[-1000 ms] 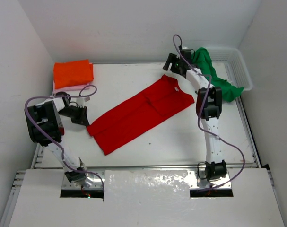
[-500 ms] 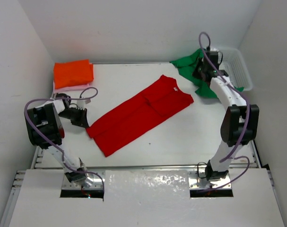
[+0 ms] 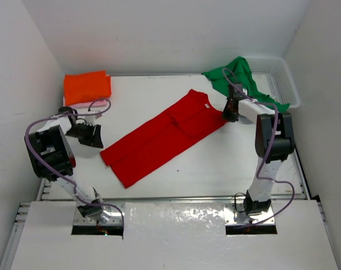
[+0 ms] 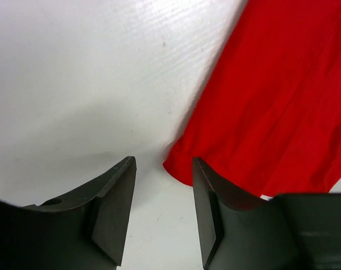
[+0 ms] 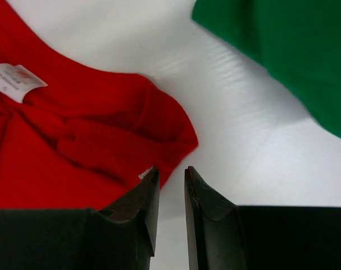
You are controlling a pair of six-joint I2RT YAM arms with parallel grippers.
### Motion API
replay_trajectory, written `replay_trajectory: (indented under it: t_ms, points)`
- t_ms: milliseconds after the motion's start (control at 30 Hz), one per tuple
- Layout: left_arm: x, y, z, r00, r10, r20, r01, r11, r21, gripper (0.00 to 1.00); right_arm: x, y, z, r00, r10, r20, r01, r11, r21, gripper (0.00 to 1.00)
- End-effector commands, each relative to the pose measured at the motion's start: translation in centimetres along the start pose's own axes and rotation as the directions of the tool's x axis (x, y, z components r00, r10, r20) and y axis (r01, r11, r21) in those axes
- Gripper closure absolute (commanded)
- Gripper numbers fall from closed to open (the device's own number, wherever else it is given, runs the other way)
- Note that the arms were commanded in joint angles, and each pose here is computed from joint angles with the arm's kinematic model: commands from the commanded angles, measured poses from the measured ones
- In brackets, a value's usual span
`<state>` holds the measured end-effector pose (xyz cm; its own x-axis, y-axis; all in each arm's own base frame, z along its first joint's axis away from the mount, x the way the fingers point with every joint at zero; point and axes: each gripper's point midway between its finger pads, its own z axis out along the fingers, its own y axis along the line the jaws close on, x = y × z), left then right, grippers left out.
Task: Fold and stack the t-shirts
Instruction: Rotate the tshirt 90 degrees
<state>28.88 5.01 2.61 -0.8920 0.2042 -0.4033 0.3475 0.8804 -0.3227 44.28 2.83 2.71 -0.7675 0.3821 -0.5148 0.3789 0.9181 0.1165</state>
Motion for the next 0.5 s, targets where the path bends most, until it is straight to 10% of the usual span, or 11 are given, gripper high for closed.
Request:
replay_trajectory:
  t_ms: [0,300,467]
  points:
    - [-3.2,0.3,-2.6,0.993,0.047,0.108,-0.045,0.999,-0.023,0.57,0.2,2.2,1.7,1.000,0.005,-0.031,-0.006,1.000,-0.027,0.77]
    - [-3.7,-0.2,0.8,0.992,0.123,0.037,-0.122,0.992,-0.031,0.56,3.6,4.0,6.4,0.982,-0.064,-0.179,0.065,0.998,0.002,0.72]
    - [-0.9,-0.6,2.1,0.990,0.137,-0.039,-0.137,0.991,0.009,0.56,-1.9,7.7,9.5,0.987,-0.096,-0.130,0.093,0.995,-0.030,0.73]
